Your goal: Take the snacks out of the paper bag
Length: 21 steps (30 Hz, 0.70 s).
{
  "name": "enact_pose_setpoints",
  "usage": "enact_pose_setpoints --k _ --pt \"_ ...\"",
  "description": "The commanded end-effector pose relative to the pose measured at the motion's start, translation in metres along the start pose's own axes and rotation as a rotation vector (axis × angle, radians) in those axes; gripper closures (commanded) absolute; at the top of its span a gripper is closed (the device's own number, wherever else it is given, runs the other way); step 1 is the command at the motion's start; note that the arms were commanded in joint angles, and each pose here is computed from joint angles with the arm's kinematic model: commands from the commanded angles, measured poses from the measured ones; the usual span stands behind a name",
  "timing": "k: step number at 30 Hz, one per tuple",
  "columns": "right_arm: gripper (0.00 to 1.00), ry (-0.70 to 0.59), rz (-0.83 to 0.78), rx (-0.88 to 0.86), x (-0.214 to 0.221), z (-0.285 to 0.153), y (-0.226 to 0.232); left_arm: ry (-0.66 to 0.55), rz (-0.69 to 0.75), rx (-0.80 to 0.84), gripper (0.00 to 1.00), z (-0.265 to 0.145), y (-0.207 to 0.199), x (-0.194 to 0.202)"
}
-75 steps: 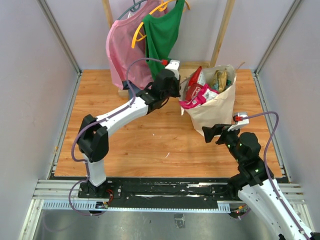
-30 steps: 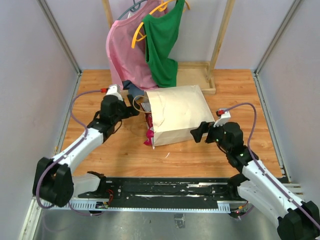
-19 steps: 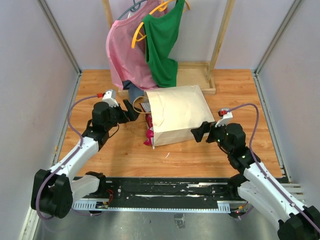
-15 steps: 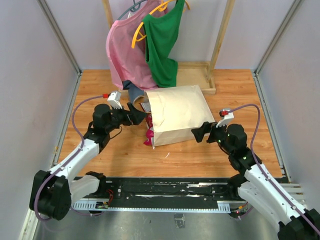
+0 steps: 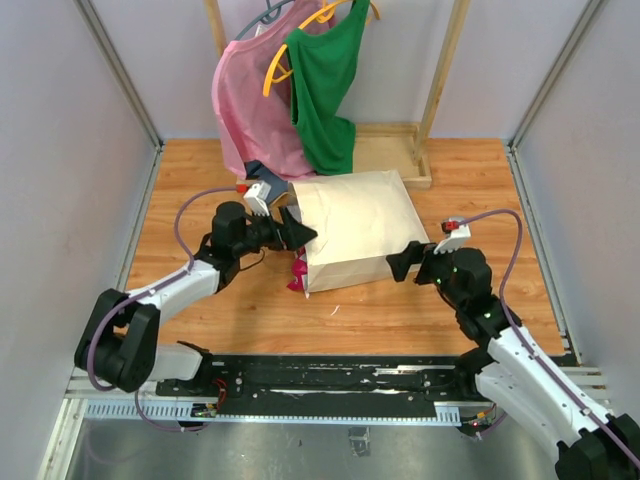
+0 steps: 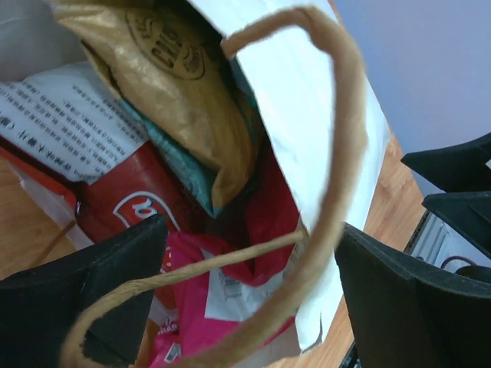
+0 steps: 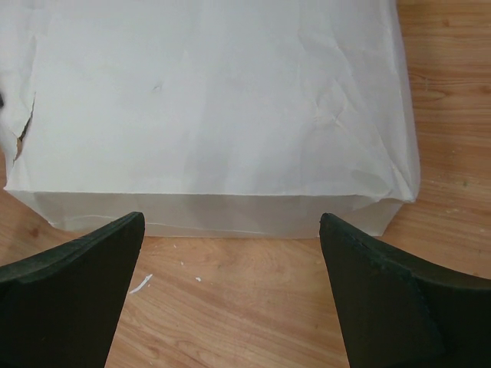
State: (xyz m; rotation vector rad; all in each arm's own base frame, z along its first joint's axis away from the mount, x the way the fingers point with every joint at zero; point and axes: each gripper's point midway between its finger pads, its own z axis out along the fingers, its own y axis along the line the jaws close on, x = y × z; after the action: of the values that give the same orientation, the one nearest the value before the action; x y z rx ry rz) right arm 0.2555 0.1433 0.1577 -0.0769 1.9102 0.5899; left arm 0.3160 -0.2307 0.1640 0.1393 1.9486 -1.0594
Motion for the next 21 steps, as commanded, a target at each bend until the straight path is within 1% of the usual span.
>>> enact_pose_setpoints --k 1,2,3,5,7,9,10,14,15,19,21 --pt "0.01 -0.054 -0.009 0.135 -0.009 -0.006 -0.024 -0.075 0.065 0.116 0.08 0.016 -0.032 -0.034" --pt "0.0 -0.058 0.004 0.16 -0.01 -0.007 -0.029 -0.069 0.07 0.117 0.09 0.019 -0.033 -0.034" --pt "0.02 -0.06 0.025 0.18 -0.009 -0.007 -0.036 -0.065 0.076 0.121 0.12 0.023 -0.035 -0.035" --pt "0.08 -0.064 0.085 0.212 -0.008 -0.007 -0.049 -0.062 0.08 0.127 0.19 0.027 -0.037 -0.037" --pt "0.15 -0.066 0.15 0.246 -0.006 -0.008 -0.065 -0.06 0.078 0.131 0.32 0.03 -0.038 -0.038" --pt "0.18 -0.081 0.203 0.26 -0.01 -0.008 -0.077 -0.064 0.077 0.131 0.5 0.032 -0.038 -0.04" --pt "0.21 -0.081 0.223 0.264 -0.011 -0.007 -0.082 -0.066 0.076 0.13 0.56 0.033 -0.038 -0.041" --pt "0.33 -0.04 0.249 0.272 -0.014 0.003 -0.088 -0.06 0.068 0.121 0.57 0.038 -0.034 -0.04" --pt "0.38 -0.024 0.25 0.274 -0.013 0.007 -0.089 -0.056 0.065 0.121 0.57 0.039 -0.033 -0.039" --pt "0.51 0.003 0.253 0.27 -0.011 0.018 -0.093 -0.051 0.061 0.119 0.58 0.041 -0.03 -0.036" --pt "0.54 -0.004 0.25 0.249 -0.014 0.023 -0.09 -0.052 0.063 0.118 0.6 0.041 -0.03 -0.036"
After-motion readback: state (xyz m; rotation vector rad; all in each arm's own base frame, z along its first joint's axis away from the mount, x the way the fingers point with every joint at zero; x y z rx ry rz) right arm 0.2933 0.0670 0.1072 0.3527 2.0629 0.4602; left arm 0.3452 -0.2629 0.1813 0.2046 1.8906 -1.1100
